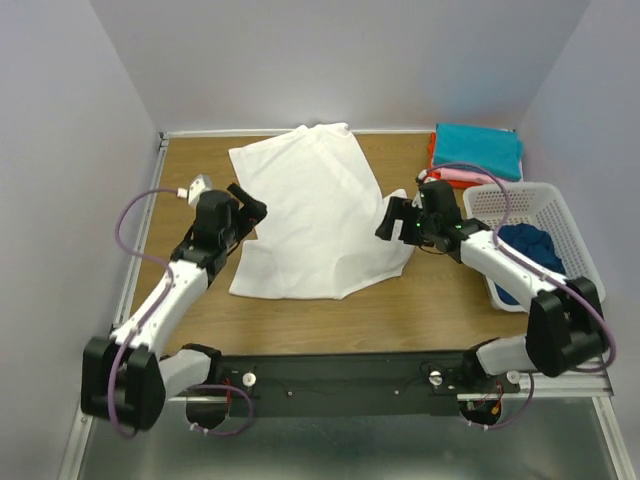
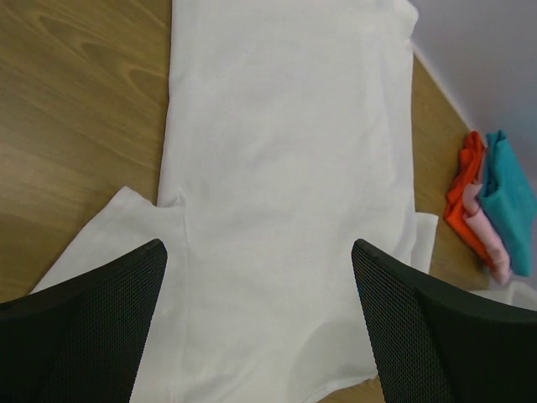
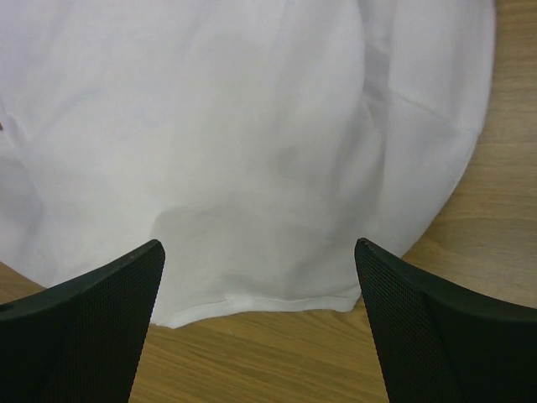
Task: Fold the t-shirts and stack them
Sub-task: Flatten the tshirt out
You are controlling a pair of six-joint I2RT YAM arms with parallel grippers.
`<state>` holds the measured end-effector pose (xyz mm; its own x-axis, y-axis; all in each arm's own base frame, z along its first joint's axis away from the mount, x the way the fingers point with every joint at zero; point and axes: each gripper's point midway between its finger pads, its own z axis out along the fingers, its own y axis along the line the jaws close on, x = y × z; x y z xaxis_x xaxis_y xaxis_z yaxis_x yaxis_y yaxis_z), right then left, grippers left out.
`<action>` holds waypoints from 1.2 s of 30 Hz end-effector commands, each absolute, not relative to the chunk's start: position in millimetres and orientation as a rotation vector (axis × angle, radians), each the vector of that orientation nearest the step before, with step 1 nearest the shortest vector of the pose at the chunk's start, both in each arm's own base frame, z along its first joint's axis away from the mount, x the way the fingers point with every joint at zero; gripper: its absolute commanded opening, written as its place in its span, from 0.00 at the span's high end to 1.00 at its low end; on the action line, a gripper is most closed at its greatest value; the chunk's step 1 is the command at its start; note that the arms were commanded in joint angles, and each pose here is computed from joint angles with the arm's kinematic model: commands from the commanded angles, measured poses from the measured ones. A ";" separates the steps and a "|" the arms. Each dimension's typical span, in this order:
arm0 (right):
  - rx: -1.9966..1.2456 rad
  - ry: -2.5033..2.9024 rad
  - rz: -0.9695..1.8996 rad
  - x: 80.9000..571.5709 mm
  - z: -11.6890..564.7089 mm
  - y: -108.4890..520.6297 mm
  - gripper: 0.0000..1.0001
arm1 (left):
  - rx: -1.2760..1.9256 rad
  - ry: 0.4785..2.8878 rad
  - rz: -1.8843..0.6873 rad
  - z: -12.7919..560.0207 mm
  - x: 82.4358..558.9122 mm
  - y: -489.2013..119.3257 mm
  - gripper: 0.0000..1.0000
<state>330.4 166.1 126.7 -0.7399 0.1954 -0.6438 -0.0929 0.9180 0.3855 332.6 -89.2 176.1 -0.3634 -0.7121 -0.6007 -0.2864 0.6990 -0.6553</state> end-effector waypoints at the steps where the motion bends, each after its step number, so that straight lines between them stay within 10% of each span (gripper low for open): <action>1: 0.045 2.437 0.599 323.7 91.9 190.5 0.00 | -0.607 1.921 -0.592 201.6 382.3 -111.7 0.02; 17: 0.160 2.594 0.345 350.9 17.7 167.1 0.00 | -0.534 2.242 -0.447 71.7 496.4 -148.3 0.02; 36: 0.020 2.524 0.227 499.7 18.0 129.3 0.00 | -0.463 2.540 -0.548 -12.4 338.4 -212.5 0.02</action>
<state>477.3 131.9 33.0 -0.8016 0.1596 -0.5761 0.0323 0.9739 0.2248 419.8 -195.5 42.7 -0.6693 -0.4669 -0.5779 -0.1392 0.8429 -0.5198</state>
